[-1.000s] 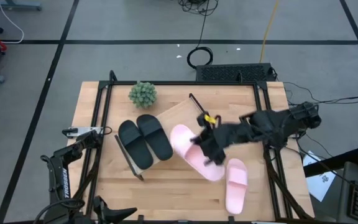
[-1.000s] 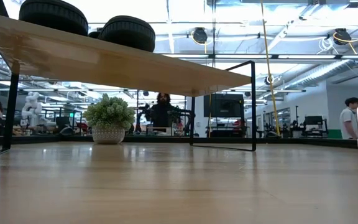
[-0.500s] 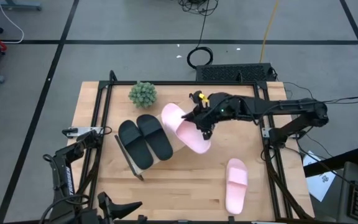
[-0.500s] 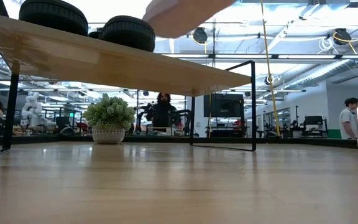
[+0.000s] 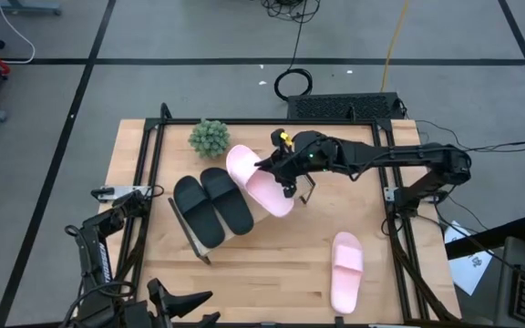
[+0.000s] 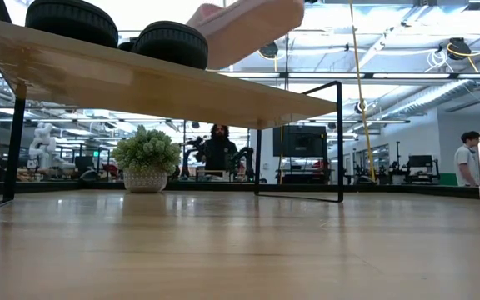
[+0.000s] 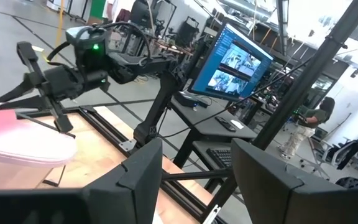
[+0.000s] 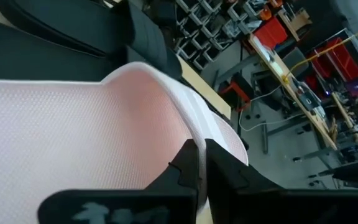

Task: Pick and place slides into the shelf
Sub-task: Put the left pink slide on the shelf

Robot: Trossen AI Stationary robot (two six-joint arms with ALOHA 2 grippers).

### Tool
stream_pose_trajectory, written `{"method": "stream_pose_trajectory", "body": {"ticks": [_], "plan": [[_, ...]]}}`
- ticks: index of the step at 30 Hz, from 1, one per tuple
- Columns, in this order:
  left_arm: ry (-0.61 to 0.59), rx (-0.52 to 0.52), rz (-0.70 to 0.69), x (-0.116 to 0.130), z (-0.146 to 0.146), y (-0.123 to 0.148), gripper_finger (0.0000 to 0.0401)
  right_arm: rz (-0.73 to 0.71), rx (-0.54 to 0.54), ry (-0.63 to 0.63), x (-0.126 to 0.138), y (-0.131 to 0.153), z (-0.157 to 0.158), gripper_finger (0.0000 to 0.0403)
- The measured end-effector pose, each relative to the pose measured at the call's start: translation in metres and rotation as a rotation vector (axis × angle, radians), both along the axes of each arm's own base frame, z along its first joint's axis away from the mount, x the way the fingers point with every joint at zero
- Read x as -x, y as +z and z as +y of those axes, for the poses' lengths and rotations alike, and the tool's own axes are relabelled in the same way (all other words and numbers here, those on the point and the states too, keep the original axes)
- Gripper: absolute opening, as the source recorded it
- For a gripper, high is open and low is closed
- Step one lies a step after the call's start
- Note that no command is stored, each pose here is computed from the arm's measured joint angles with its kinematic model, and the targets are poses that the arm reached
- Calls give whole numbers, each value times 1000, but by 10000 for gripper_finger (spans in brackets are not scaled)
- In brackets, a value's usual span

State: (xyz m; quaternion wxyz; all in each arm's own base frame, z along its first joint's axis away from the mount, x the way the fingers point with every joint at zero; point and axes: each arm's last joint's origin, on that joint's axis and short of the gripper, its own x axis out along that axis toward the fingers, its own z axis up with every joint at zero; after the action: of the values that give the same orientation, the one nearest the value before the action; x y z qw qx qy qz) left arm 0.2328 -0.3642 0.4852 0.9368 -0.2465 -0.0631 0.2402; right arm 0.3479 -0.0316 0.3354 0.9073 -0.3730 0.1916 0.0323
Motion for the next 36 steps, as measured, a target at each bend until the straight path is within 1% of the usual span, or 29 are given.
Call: {"method": "stream_pose_trajectory", "body": {"ticks": [12, 16, 18, 22, 31, 36], "plan": [[0, 1, -1, 0, 0, 0, 191, 11, -41, -64, -11, -14, -17, 0], [0, 1, -1, 0, 0, 0, 191, 20, -40, -90, -18, -25, -18, 0], [0, 2, -1, 0, 0, 0, 191, 60, -46, -93, -20, -34, -18, 0], [2, 4, -2, -1, 0, 0, 191, 68, -45, -99, -24, -40, -18, 0], [2, 1, 0, -1, 0, 0, 191, 73, 2, -170, -26, -42, -16, 0], [2, -4, 2, -1, 0, 0, 191, 72, -11, -168, -26, -42, -14, 0]]}}
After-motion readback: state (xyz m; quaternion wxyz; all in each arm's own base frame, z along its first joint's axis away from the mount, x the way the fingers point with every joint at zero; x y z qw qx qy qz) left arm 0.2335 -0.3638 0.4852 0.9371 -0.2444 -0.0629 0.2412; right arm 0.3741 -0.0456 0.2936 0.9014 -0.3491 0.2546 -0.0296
